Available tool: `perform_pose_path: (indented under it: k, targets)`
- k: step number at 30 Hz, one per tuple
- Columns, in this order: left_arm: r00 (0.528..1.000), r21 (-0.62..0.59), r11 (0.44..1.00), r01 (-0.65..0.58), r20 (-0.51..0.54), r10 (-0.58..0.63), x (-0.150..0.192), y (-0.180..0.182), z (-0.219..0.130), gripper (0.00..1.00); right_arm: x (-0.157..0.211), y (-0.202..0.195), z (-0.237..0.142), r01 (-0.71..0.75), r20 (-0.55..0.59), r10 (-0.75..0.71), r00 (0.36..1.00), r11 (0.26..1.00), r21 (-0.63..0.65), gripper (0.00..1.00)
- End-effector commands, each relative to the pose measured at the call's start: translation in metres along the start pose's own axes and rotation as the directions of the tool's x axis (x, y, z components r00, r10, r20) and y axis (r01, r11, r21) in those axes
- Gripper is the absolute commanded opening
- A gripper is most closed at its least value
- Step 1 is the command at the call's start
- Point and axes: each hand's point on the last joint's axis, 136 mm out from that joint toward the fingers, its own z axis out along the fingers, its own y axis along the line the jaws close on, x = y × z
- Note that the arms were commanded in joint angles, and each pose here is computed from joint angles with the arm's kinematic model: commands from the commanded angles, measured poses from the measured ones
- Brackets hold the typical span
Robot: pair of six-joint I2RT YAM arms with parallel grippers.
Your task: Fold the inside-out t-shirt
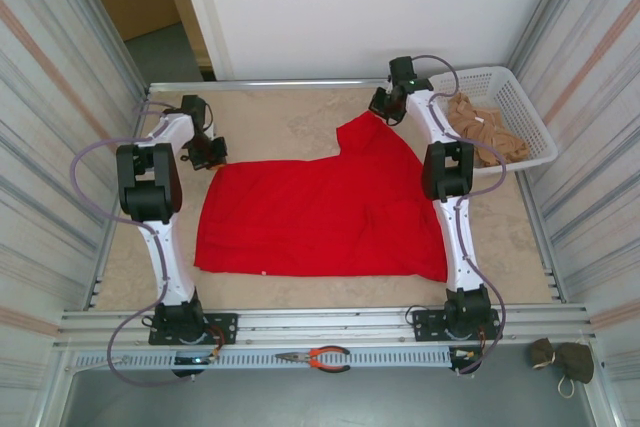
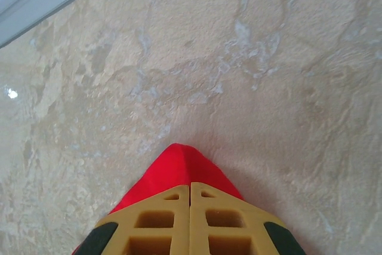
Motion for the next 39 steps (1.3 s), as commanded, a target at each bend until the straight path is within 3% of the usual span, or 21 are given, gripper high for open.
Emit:
perform_pose_path:
  k: [1,13,29,39]
  targets:
    - [0.999,0.025,1.0,0.011,0.032,-0.012,-0.004,0.0,-0.016,0.0,-0.017,0.009,-0.027,0.003,0.042,-0.003,0.999,1.0,-0.009,0.0]
    - [0.99,0.136,0.986,0.091,0.097,-0.105,-0.014,-0.001,-0.045,0.0,-0.031,0.024,-0.107,-0.023,0.151,0.02,0.988,1.0,0.021,0.0]
    - [0.975,0.227,0.964,0.139,0.14,-0.174,-0.015,-0.008,-0.056,0.0,0.003,0.008,-0.136,-0.046,0.135,0.043,0.99,0.999,0.018,0.0]
    - [0.96,0.272,0.946,0.177,0.165,-0.227,-0.01,-0.01,-0.063,0.0,0.026,0.002,-0.18,-0.08,0.179,0.084,0.98,0.996,-0.031,0.0]
